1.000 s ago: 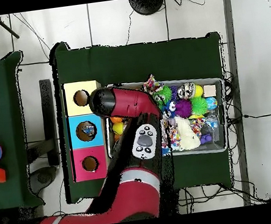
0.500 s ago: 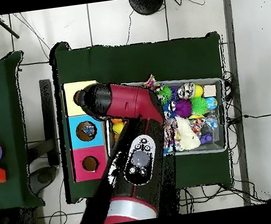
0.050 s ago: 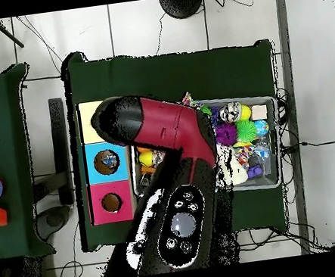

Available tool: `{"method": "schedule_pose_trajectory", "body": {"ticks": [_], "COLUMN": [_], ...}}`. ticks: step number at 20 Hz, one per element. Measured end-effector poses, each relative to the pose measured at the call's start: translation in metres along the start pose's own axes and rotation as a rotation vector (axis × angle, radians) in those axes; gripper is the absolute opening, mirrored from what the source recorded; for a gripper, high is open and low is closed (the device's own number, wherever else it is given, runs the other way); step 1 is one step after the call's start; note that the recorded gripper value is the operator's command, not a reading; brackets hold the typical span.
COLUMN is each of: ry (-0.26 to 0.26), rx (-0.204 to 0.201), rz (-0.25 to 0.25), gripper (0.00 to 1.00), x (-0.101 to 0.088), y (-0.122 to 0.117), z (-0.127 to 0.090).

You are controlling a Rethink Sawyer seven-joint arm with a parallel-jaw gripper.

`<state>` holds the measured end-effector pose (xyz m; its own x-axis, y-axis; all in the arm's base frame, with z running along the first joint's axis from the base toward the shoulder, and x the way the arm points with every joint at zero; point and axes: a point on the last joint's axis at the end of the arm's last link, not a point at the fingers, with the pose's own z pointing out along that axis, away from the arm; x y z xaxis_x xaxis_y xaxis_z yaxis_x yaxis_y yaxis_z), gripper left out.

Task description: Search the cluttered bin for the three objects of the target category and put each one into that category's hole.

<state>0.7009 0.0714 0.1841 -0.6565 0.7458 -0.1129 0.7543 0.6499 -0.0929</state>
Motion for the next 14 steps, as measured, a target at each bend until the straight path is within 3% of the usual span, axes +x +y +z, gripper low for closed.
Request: {"method": "schedule_pose_trajectory", "body": {"ticks": [7,14], "ry": [-0.047,-0.038], "rx": [-0.032,-0.058], "rz": [0.036,0.11], "gripper": [0.0,0.0], "x": [-0.003,0.017], "y": [-0.001,0.009], "z": [-0.048,-0.083]}}
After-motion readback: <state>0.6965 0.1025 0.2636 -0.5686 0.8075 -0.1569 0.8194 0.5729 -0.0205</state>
